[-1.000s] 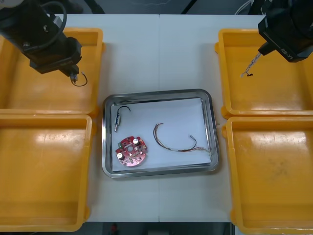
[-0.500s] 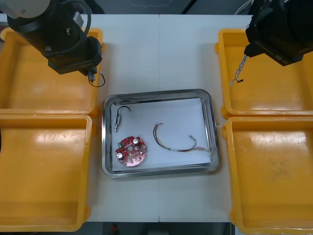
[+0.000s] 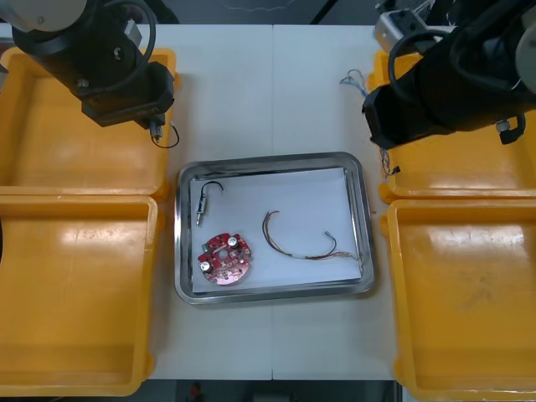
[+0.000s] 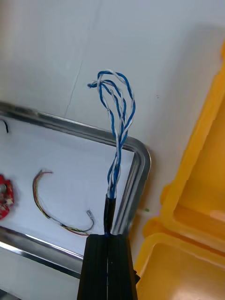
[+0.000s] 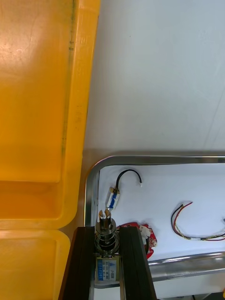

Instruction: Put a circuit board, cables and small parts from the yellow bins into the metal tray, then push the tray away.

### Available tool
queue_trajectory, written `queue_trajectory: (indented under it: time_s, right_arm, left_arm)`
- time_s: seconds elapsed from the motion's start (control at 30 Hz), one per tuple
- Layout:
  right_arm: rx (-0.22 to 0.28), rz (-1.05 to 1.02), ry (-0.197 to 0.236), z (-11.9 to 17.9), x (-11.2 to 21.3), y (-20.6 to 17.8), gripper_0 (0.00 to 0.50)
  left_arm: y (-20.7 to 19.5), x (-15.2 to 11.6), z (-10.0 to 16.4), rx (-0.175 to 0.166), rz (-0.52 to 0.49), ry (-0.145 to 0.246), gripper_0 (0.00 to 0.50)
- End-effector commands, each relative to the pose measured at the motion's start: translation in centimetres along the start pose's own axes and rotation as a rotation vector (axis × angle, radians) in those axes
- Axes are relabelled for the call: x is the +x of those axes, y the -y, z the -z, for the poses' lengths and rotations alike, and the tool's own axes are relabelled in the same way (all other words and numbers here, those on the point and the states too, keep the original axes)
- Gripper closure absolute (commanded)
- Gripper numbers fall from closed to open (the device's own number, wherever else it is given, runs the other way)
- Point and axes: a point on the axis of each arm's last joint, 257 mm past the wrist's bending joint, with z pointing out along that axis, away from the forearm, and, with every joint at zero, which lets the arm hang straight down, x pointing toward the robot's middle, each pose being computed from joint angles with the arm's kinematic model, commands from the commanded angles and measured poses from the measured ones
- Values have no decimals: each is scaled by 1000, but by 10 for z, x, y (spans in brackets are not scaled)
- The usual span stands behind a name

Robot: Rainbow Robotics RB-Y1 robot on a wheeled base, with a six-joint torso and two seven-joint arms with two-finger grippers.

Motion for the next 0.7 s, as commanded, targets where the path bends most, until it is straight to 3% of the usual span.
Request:
queue_trajectory:
  time_s: [0.03,0.27,0.53,0.7]
  right_arm:
    - [31,231,-26,-9,11,-8,500]
    - [53,497,-73,-33,20,-17,500]
    - [-26,698,20,-61,-4,-51,500]
    - [30,859,45,-82,-9,-64,500]
  left_arm:
    - [19,-13,21,14,-19,60,500]
    - [17,-15,21,8,-18,66,500]
    - [17,-15,21,7,-17,67,499]
    - [17,-15,21,8,-18,66,500]
